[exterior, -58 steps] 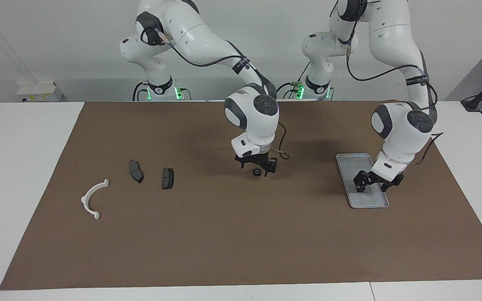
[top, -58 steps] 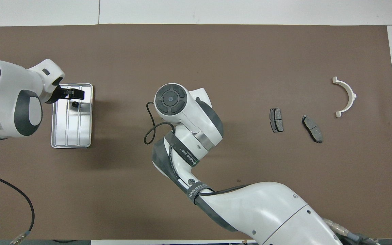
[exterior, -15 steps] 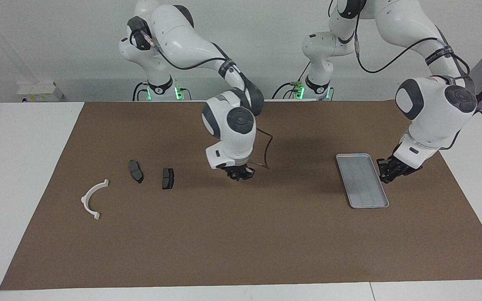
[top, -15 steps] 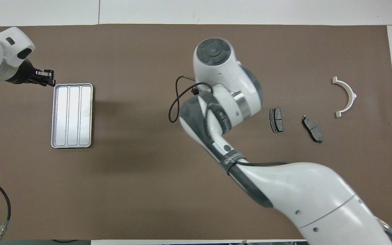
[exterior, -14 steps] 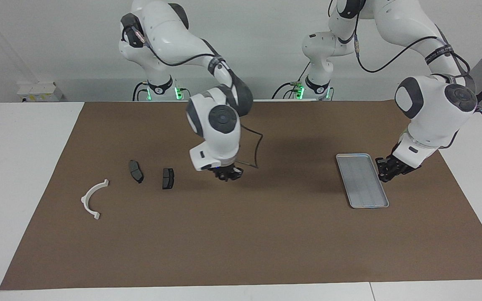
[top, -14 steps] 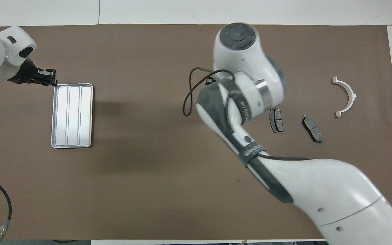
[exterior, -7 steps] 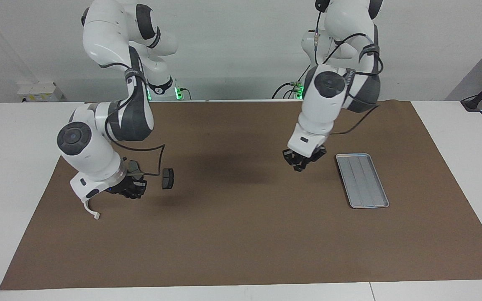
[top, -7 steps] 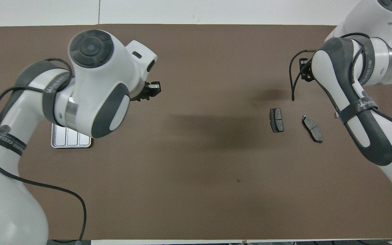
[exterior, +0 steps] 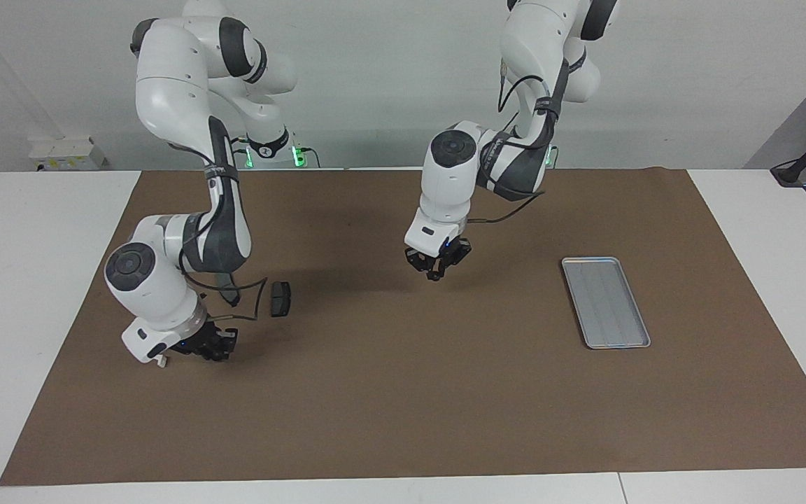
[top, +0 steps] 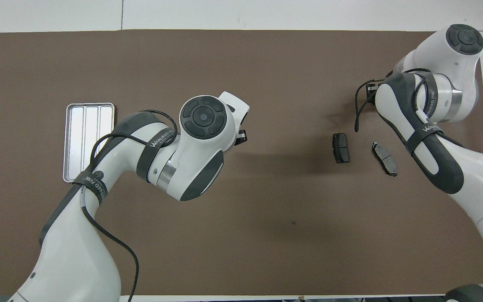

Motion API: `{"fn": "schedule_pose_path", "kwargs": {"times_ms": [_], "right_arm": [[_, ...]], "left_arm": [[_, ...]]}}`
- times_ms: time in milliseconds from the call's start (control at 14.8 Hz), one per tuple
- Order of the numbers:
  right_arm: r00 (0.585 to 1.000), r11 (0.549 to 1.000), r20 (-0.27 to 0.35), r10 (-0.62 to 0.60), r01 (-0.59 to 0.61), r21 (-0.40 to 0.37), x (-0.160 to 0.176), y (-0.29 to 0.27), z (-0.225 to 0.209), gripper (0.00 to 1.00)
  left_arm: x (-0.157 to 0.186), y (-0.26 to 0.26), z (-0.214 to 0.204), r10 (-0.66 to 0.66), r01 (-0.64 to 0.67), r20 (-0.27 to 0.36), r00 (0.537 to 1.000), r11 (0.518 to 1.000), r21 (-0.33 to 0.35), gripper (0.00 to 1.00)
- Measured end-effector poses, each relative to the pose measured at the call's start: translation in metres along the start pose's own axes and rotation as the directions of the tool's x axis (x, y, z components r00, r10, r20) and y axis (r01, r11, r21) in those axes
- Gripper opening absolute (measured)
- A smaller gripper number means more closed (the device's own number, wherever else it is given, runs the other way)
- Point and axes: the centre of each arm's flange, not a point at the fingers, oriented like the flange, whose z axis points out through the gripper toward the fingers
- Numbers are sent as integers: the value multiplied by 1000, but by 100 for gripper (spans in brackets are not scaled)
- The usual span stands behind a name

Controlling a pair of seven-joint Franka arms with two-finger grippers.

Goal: Place bearing gear from tray to pile
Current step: 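Carry the second black part with the left gripper to the center, release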

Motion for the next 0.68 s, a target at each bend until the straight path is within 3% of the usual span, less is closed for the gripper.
{"fn": "schedule_pose_path", "kwargs": {"times_ms": [474,542,677], "right_arm": [[1000,1000,-14,-7,7,1,1,-5,12,35],[1000,1000,-14,-8,8,1,1,-6,11,40],[1000,1000,-12,-12,12,2,0,-8,8,61]], "left_arm": [[-8,5,53,21,-21,-18,1000,1000,1,24],[-11,6,57,24,-24,-24,999,1000,-3,24],[-14,3,65,24,-24,-30,999,1000,-7,24]]}}
